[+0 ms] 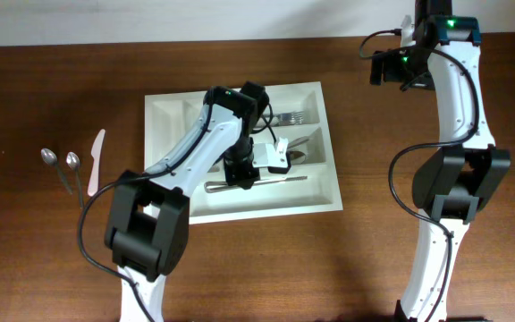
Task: Pack container
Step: 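Lift the tongs and carry them into the tray's bottom compartment, then open the left gripper to release the tongs and move back left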
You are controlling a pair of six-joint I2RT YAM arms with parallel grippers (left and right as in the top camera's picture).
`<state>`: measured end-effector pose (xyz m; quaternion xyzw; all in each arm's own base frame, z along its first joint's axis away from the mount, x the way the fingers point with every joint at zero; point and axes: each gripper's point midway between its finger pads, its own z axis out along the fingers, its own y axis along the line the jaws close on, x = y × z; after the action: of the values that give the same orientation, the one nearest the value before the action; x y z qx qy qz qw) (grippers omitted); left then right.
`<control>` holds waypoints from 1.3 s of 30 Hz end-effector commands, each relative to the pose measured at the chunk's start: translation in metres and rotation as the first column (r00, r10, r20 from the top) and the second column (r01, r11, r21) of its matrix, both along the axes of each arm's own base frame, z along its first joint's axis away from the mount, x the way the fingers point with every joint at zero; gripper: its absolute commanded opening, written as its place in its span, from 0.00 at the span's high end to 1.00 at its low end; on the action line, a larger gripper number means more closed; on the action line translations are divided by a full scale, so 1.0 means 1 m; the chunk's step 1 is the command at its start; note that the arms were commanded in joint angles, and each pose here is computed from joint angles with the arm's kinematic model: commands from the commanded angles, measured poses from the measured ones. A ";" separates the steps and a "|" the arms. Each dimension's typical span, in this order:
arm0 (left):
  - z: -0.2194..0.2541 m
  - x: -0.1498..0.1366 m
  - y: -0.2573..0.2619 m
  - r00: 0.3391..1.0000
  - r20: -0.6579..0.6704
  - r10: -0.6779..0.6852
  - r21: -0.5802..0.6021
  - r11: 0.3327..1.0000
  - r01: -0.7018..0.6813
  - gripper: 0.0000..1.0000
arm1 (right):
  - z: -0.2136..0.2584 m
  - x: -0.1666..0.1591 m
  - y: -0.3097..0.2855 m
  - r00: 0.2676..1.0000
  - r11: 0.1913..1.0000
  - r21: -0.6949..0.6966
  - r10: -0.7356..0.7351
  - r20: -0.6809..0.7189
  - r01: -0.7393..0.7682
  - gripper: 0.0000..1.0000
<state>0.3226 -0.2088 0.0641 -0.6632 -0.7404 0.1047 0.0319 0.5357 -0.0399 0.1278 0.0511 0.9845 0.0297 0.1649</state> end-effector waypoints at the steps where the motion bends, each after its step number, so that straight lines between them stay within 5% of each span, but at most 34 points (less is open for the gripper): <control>1: -0.008 -0.007 -0.005 0.999 -0.039 -0.021 -0.019 1.000 0.020 0.98 | 0.002 0.000 -0.004 1.000 1.000 0.002 -0.001 0.006 0.001 0.01; 3: -0.008 -0.006 -0.005 0.999 -0.035 -0.021 -0.021 1.000 0.020 0.93 | 0.002 0.000 -0.004 1.000 1.000 0.002 -0.001 0.006 0.001 0.01; 5: -0.008 -0.006 -0.005 0.999 -0.033 -0.020 -0.023 1.000 0.020 0.64 | 0.002 0.000 -0.004 1.000 1.000 0.002 -0.001 0.006 0.001 0.01; 6: -0.008 -0.006 -0.005 0.999 -0.033 -0.020 -0.023 1.000 0.020 0.58 | 0.002 0.000 -0.004 1.000 1.000 0.002 -0.001 0.006 0.001 0.01; 11: -0.008 -0.005 -0.006 0.999 -0.030 -0.021 -0.024 1.000 0.020 0.45 | 0.002 0.000 -0.004 1.000 1.000 0.002 -0.001 0.006 0.001 0.01; 18: -0.003 0.011 -0.014 0.999 0.033 -0.008 -0.055 0.998 0.009 0.42 | 0.002 0.000 -0.004 1.000 1.000 0.002 -0.001 0.006 0.001 0.01; 24: 0.044 0.067 -0.029 0.968 0.223 0.114 -0.124 0.988 -0.088 0.43 | 0.002 0.000 -0.004 1.000 1.000 0.002 -0.001 0.006 0.001 0.01; 29: 0.092 0.140 0.012 0.810 0.448 0.378 -0.145 0.925 -0.351 0.47 | 0.002 0.000 -0.004 1.000 1.000 0.002 -0.001 0.006 0.001 0.01; 33: 0.099 0.172 0.082 0.661 0.503 0.557 -0.146 0.809 -0.570 0.46 | 0.002 0.000 -0.004 1.000 1.000 0.002 -0.001 0.006 0.001 0.01; 36: 0.094 0.179 0.141 0.461 0.437 0.773 -0.190 0.580 -0.792 0.32 | 0.002 0.000 -0.004 1.000 1.000 0.002 -0.001 0.006 0.001 0.01; 39: 0.089 0.171 0.204 0.201 0.361 0.911 -0.185 0.281 -0.942 0.32 | 0.002 0.000 -0.003 1.000 1.000 0.002 -0.001 0.006 0.001 0.01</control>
<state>0.4980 -0.0616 0.1567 -0.2779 -0.9418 -0.0601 -0.1791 0.5357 -0.0400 0.1278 0.0514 0.9845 0.0295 0.1649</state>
